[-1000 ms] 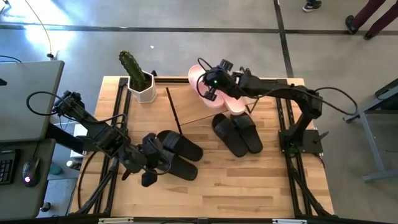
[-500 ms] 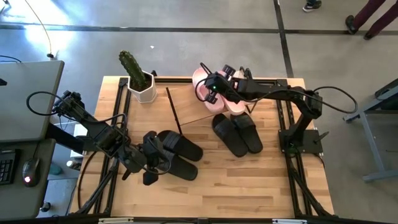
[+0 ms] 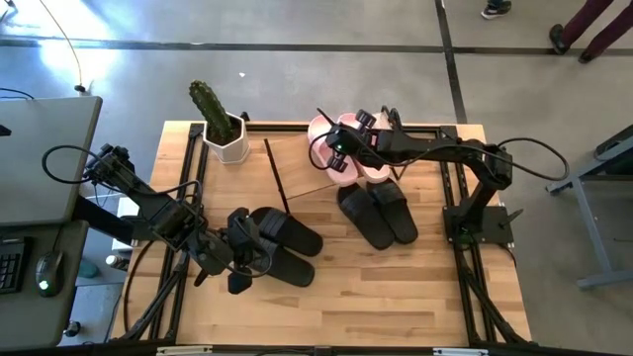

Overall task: Pick and place slides into the shelf
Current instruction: Put the pink slide on the shelf

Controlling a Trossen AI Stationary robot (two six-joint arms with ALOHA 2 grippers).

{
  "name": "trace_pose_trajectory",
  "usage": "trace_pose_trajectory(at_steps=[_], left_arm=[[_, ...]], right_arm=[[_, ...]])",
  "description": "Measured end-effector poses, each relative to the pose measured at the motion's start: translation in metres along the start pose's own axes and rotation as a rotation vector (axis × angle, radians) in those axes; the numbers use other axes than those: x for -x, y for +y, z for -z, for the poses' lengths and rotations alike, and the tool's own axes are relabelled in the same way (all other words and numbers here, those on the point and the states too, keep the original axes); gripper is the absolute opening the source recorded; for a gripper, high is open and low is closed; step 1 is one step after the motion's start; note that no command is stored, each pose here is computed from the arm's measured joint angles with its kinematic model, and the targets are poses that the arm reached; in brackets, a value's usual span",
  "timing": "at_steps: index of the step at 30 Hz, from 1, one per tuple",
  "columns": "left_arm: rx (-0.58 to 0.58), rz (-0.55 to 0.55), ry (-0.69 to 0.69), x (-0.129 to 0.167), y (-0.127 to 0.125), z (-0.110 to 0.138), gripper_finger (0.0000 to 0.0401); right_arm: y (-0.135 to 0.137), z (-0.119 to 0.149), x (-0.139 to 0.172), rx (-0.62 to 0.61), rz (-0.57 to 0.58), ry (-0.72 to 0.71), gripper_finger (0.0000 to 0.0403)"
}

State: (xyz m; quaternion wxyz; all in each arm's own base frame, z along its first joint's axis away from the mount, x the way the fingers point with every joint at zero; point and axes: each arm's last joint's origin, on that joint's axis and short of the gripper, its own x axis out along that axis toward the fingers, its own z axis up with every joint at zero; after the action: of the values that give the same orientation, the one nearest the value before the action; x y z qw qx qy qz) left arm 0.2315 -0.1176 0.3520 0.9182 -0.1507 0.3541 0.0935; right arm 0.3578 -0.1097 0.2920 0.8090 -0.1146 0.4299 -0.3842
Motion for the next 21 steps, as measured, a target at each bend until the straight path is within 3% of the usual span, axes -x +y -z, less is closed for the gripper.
trace_pose_trajectory(at_steps=[21], left_arm=[[-0.002,-0.003,0.003,0.0000,0.0002,0.0004,0.0003]], right_arm=[[0.0031,0.0031,0.0027,0.166,-0.008,0.027,0.0000]])
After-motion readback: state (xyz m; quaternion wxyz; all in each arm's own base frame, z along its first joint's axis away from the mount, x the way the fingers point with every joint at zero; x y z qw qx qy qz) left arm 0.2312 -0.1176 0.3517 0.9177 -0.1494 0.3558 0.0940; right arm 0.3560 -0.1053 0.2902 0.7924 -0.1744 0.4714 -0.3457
